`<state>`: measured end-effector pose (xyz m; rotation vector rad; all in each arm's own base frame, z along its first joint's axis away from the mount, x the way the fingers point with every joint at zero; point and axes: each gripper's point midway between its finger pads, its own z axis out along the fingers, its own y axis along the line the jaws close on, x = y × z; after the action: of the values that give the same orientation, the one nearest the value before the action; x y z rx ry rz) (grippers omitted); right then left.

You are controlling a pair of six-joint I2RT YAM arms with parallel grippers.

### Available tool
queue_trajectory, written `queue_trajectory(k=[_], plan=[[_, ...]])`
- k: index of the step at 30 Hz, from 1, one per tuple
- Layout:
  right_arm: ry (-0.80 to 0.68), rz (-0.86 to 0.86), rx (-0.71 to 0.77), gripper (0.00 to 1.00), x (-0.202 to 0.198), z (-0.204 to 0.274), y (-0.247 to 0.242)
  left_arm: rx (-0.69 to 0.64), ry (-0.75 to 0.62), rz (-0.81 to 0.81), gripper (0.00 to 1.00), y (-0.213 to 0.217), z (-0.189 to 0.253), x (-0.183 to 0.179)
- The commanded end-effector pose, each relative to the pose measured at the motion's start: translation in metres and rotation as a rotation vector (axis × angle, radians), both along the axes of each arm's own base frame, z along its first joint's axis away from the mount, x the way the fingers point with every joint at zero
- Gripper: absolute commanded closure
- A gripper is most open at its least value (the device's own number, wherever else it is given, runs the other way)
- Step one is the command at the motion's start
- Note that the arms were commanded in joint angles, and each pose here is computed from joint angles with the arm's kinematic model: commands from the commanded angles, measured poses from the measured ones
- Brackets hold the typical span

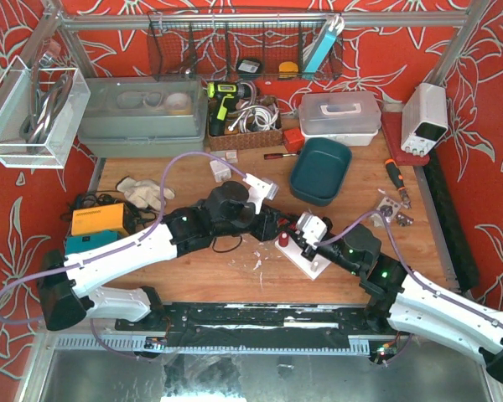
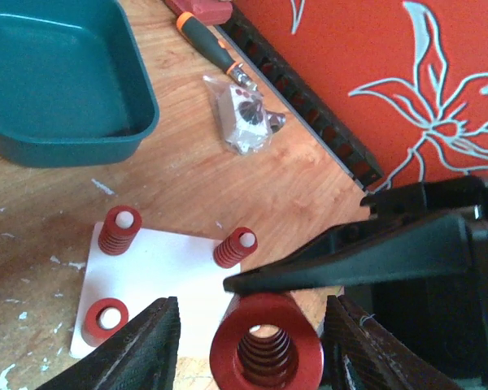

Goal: Install the large spring

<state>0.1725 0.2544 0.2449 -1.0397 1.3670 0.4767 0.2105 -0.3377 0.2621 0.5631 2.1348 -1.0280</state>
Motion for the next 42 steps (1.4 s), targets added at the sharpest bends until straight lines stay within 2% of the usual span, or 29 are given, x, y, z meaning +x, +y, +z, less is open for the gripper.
queue_trajectory(k=[1, 7, 9, 12, 14, 20, 29, 31, 34, 38, 39, 42], plan=[[-0.045, 0.038, 0.037, 1.0, -0.004, 0.011, 0.006, -0.07, -0.002, -0.028, 0.5, -0.006, 0.014, 0.002], [-0.039, 0.023, 0.026, 1.0, 0.0, 0.007, 0.008, -0.066, 0.05, -0.068, 0.61, -0.005, 0.006, -0.009], [-0.041, 0.015, 0.027, 1.0, 0.001, 0.006, 0.007, -0.065, 0.069, -0.062, 0.6, -0.002, 0.003, -0.011], [-0.045, -0.017, 0.031, 1.0, 0.006, 0.004, 0.004, -0.056, 0.074, -0.045, 0.5, 0.004, 0.001, -0.013], [-0.051, -0.018, 0.039, 1.0, 0.006, 0.005, 0.004, -0.056, 0.067, -0.037, 0.49, 0.006, 0.0, -0.011], [-0.046, 0.029, 0.036, 1.0, -0.001, 0.002, 0.008, -0.1, 0.066, -0.07, 0.53, -0.003, 0.004, -0.011], [-0.038, 0.043, 0.038, 1.0, -0.002, -0.001, 0.01, -0.099, 0.08, -0.075, 0.6, -0.007, -0.001, -0.008], [-0.039, 0.039, 0.035, 1.0, -0.001, -0.002, 0.011, -0.102, 0.087, -0.087, 0.64, -0.009, -0.002, -0.01], [-0.038, 0.045, 0.033, 1.0, -0.002, -0.002, 0.012, -0.113, 0.091, -0.109, 0.75, -0.012, -0.002, -0.013], [-0.016, 0.03, 0.028, 1.0, 0.001, -0.006, 0.011, -0.125, 0.073, -0.119, 0.94, -0.011, 0.0, -0.013], [0.005, 0.01, 0.024, 0.95, 0.003, -0.01, 0.01, -0.127, 0.064, -0.116, 0.99, -0.01, 0.002, -0.012], [0.126, -0.032, 0.004, 0.62, 0.006, -0.025, 0.006, -0.124, 0.016, -0.078, 1.0, -0.001, 0.013, -0.004]])
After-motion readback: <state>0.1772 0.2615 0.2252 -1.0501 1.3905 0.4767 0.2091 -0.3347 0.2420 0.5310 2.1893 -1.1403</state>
